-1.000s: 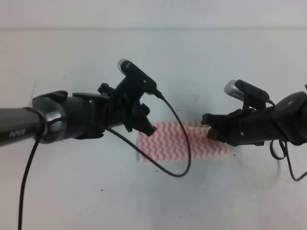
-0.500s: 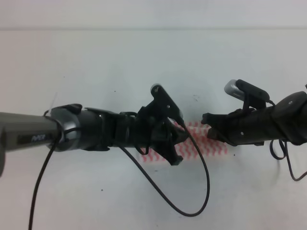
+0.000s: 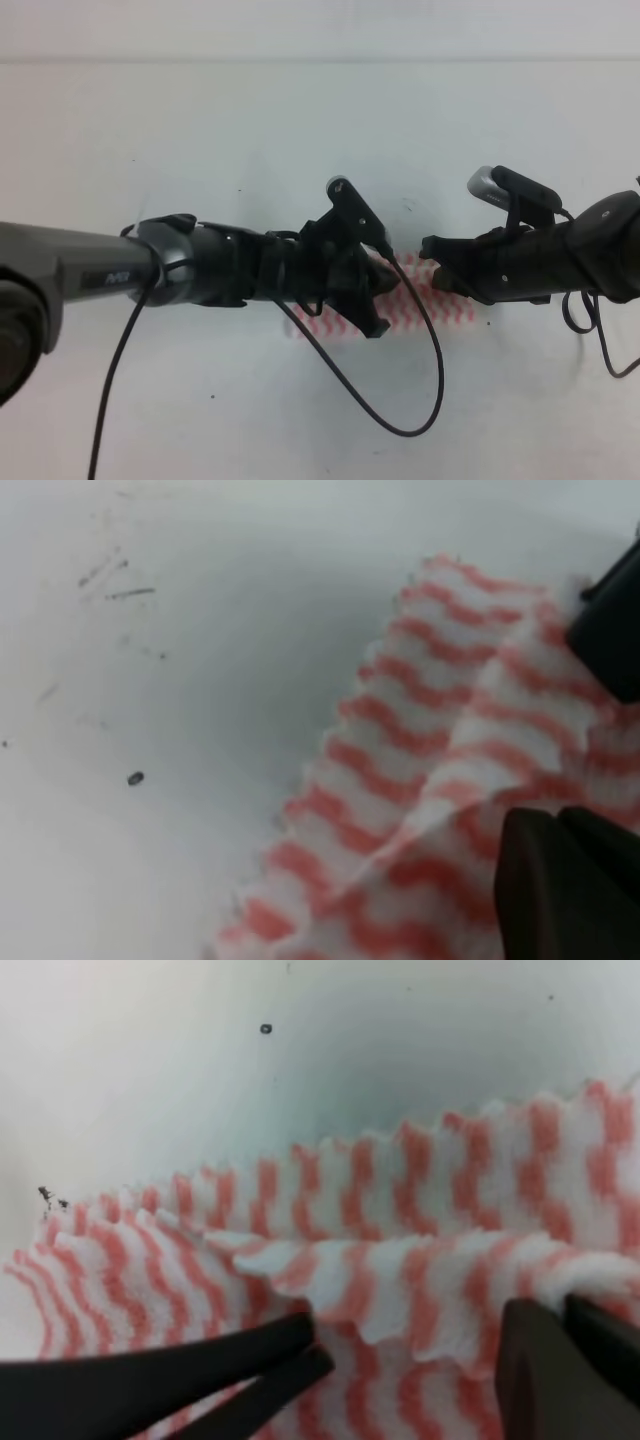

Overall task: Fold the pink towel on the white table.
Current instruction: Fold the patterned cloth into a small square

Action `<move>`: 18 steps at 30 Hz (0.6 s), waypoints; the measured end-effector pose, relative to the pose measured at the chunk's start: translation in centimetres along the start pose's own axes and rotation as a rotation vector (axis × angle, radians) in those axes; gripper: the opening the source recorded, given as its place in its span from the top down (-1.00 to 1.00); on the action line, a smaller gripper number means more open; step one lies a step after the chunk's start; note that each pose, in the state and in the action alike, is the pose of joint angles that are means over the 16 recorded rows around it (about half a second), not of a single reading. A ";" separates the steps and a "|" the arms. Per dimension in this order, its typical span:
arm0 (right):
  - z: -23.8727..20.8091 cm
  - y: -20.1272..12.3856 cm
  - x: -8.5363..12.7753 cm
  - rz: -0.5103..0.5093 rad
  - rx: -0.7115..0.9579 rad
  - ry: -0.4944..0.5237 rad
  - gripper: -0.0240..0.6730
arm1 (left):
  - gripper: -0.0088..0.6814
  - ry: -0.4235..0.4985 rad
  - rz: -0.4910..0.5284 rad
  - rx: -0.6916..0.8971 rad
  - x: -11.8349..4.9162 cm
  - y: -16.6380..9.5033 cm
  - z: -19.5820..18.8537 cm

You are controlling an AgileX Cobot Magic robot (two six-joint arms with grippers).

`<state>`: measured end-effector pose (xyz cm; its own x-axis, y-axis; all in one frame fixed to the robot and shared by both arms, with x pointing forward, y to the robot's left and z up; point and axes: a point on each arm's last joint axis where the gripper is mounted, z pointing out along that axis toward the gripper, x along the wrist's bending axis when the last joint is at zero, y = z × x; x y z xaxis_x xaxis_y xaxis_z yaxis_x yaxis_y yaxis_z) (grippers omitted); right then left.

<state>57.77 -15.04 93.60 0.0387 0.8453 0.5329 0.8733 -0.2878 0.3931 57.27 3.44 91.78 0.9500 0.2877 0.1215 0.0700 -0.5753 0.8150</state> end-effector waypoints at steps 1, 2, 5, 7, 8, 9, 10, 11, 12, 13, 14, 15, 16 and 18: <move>0.0 0.0 0.0 0.000 0.000 0.000 0.98 | 0.99 0.000 0.001 0.002 0.1 -0.1 0.2; 0.0 0.0 0.0 0.000 0.000 0.000 0.98 | 0.99 0.000 0.002 0.000 0.2 0.0 0.3; 0.0 0.0 0.0 0.000 0.000 0.000 0.98 | 0.99 0.001 0.007 -0.001 0.4 -0.1 0.7; 0.0 0.0 0.0 0.000 0.000 0.000 0.98 | 0.99 0.001 0.009 -0.003 0.5 -0.1 0.9; 0.0 0.0 0.0 0.000 0.000 0.000 0.98 | 0.99 0.001 0.010 -0.004 0.5 -0.1 1.0; 0.0 0.0 0.0 0.000 0.000 0.000 0.98 | 0.99 0.001 0.013 -0.002 0.6 -0.1 1.0; 0.0 0.0 0.0 0.000 0.000 0.000 0.98 | 0.99 0.000 0.016 -0.004 0.6 -0.1 1.1; 0.0 0.0 0.0 0.000 0.000 0.000 0.98 | 0.99 0.000 0.019 -0.002 0.6 -0.2 1.2; 0.0 0.0 0.0 0.000 0.000 0.000 0.98 | 0.99 0.001 0.017 -0.007 0.7 -0.1 1.2; 0.0 0.0 0.0 0.000 0.000 0.000 0.98 | 0.99 0.002 0.019 -0.007 0.7 -0.1 1.2; 0.0 0.0 0.0 0.000 0.000 0.000 0.98 | 0.99 0.002 0.022 -0.007 0.7 -0.1 1.3; 0.0 0.0 0.0 0.000 0.000 0.000 0.98 | 0.99 0.002 0.024 -0.008 0.8 -0.1 1.3; 0.0 0.0 0.0 0.000 0.000 0.000 0.98 | 0.99 0.003 0.027 -0.006 0.8 -0.1 1.3; 0.0 0.0 0.0 0.001 -0.001 0.001 0.98 | 0.99 0.003 0.031 -0.007 0.8 -0.1 1.3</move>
<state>57.78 -15.04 93.63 0.0392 0.8448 0.5337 0.8729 -0.2888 0.3932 58.40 2.70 91.06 0.9508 0.2722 0.1480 0.0389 -0.5788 0.8146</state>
